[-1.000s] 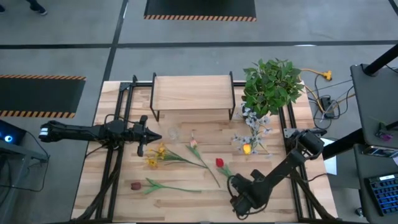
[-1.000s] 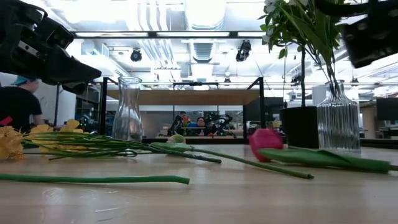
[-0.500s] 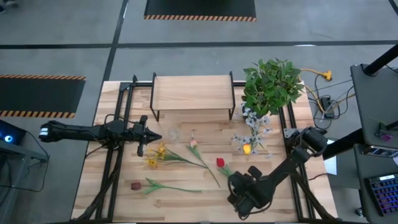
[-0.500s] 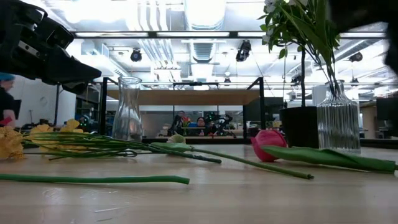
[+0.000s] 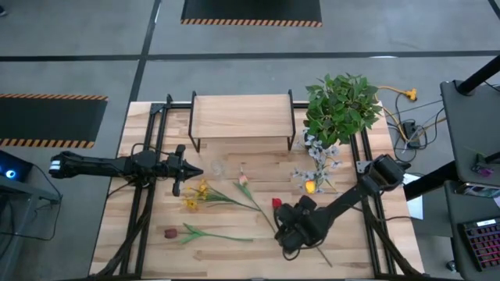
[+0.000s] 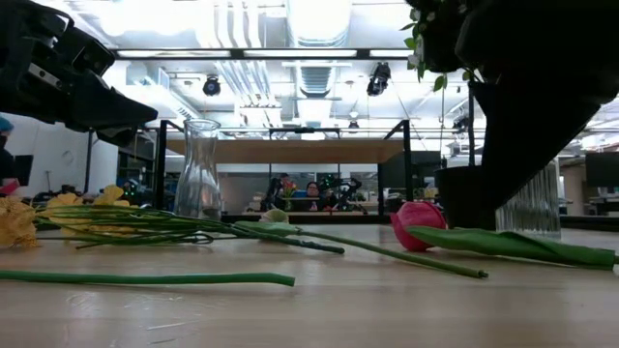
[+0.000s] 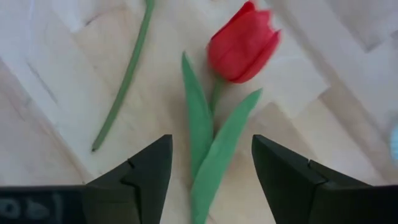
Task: Pick and place flowers into a vace then onto a shelf
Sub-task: Put the red tulip into the right transparent vase
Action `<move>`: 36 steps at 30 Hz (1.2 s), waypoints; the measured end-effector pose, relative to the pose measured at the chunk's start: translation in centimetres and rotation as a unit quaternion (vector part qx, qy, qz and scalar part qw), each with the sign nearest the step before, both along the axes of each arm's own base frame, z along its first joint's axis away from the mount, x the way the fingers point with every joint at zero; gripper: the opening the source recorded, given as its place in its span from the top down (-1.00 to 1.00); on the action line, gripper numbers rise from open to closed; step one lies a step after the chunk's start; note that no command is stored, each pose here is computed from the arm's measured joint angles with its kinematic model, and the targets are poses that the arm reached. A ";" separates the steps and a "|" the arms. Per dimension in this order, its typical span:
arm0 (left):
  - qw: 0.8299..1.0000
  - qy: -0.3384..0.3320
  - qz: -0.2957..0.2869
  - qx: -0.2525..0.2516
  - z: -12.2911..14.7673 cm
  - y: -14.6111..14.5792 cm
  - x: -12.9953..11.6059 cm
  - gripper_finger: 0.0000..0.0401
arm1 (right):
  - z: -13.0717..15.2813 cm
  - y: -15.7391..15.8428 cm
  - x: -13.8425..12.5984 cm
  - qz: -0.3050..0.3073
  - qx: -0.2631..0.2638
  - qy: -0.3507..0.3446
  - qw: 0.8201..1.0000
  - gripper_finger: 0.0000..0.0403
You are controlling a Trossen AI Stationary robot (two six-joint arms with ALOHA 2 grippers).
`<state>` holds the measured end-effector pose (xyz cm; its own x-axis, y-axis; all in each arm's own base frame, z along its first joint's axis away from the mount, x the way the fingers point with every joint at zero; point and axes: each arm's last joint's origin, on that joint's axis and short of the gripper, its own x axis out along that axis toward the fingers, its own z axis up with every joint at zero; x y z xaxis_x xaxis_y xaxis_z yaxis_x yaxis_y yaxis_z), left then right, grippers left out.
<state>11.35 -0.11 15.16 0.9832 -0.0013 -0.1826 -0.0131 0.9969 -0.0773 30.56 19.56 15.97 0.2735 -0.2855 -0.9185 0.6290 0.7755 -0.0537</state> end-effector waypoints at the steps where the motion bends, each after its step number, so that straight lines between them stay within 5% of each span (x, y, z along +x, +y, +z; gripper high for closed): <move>1: 1.000 0.000 0.000 0.000 0.0 0.0 0.0 1.00 | -0.1 -0.1 0.1 0.001 0.009 0.003 1.000 -0.05; 22: 1.000 0.000 0.000 0.000 0.0 0.0 0.0 1.00 | -3.2 -0.9 -1.1 -0.010 0.045 0.014 0.999 0.04; 36: 1.000 0.000 0.000 0.000 0.0 0.0 0.0 1.00 | -2.7 -0.4 -1.0 -0.008 0.063 0.027 0.998 0.92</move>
